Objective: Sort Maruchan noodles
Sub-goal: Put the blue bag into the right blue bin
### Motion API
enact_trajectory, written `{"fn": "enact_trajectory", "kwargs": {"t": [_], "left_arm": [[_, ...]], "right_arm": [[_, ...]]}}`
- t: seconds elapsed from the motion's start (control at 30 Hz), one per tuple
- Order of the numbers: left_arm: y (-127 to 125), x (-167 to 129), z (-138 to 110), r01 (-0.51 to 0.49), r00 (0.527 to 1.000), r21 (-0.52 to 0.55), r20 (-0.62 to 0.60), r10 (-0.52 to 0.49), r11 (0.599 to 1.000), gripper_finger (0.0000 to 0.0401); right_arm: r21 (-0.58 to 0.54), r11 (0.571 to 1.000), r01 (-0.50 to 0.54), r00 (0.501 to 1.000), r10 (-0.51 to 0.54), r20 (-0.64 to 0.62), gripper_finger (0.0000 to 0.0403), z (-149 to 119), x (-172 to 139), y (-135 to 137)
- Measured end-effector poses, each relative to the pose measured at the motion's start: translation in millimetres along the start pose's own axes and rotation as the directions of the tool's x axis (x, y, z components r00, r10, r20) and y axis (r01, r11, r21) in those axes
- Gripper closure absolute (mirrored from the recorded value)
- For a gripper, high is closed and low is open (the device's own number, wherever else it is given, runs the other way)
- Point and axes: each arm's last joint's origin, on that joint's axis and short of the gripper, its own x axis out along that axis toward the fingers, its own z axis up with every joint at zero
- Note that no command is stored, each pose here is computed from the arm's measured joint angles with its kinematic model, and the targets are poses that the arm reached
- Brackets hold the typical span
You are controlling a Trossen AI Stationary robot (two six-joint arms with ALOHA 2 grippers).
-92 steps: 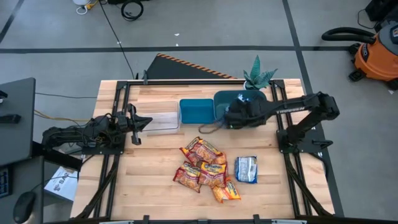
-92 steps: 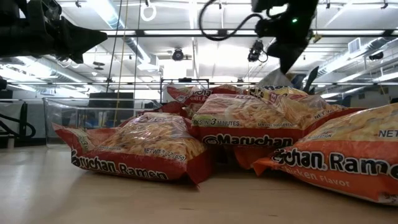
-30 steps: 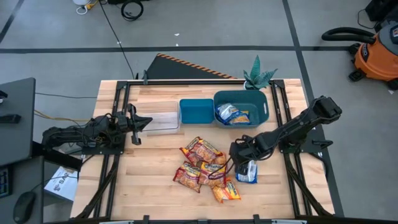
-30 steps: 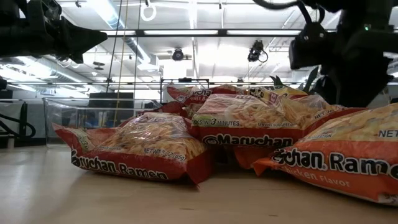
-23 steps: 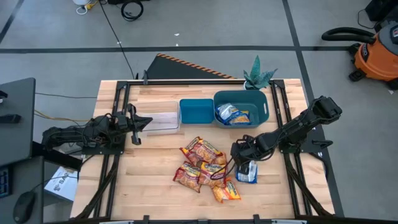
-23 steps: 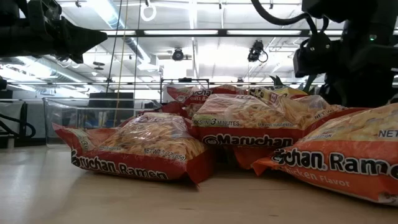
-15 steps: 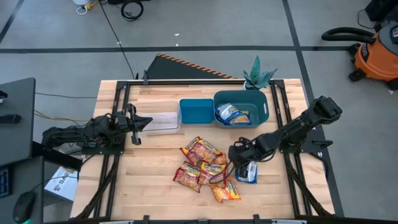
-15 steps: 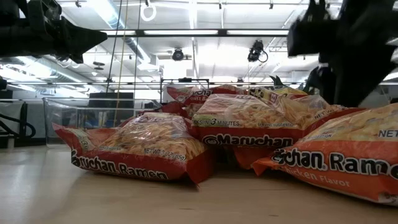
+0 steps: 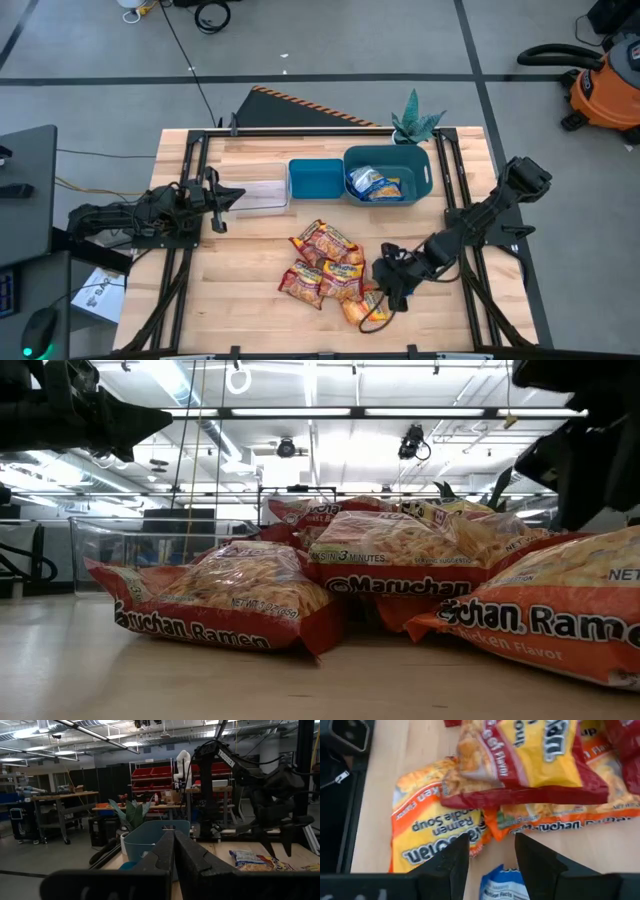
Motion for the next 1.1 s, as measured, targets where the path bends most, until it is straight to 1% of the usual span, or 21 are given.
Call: {"fn": "enact_trajectory", "kwargs": {"t": [0.13, 0.37, 0.5, 0.57, 0.7, 0.97, 1.03, 1.1], "left_arm": [[0.0, 0.0, 0.1, 0.000, 1.000, 0.000, 0.000, 0.000, 1.000, 0.0383], [0.0, 0.0, -0.1, 0.000, 1.000, 0.000, -0.001, 0.000, 1.000, 0.0383], [0.0, 0.0, 0.0, 0.000, 1.000, 0.000, 0.000, 0.000, 1.000, 0.0383], [0.0, 0.0, 0.0, 0.000, 1.000, 0.000, 0.000, 0.000, 1.000, 0.0383], [0.0, 0.0, 0.4, 0.000, 1.000, -0.001, 0.003, 0.000, 1.000, 0.0383], [0.0, 0.0, 0.2, 0.000, 1.000, 0.000, 0.002, 0.000, 1.000, 0.0383], [0.0, 0.0, 0.1, 0.000, 1.000, 0.000, 0.001, 0.000, 1.000, 0.0383], [0.0, 0.0, 0.1, 0.000, 1.000, 0.000, 0.001, 0.000, 1.000, 0.0383]], "right_arm": [[-0.033, 0.999, 0.029, 1.000, -0.029, -0.005, 0.0238, -3.8, 4.0, 1.7], [-0.083, 0.996, 0.028, 0.987, -0.041, -0.153, 0.0239, -20.0, 36.5, 1.8], [-0.142, 0.988, 0.051, 0.976, -0.079, -0.203, 0.0240, -21.0, 42.8, 2.6], [-0.168, 0.984, 0.062, 0.971, -0.098, -0.219, 0.0247, -20.4, 42.6, 2.8], [-0.202, 0.976, 0.081, 0.961, -0.130, -0.242, 0.0285, -22.8, 41.0, 0.2], [-0.200, 0.976, 0.090, 0.957, -0.141, -0.255, 0.0390, -22.3, 40.8, -2.5], [-0.200, 0.976, 0.086, 0.956, -0.138, -0.261, 0.0395, -20.9, 40.7, -3.6], [-0.224, 0.971, 0.087, 0.952, -0.148, -0.269, 0.0389, -17.7, 40.1, -5.4]]}}
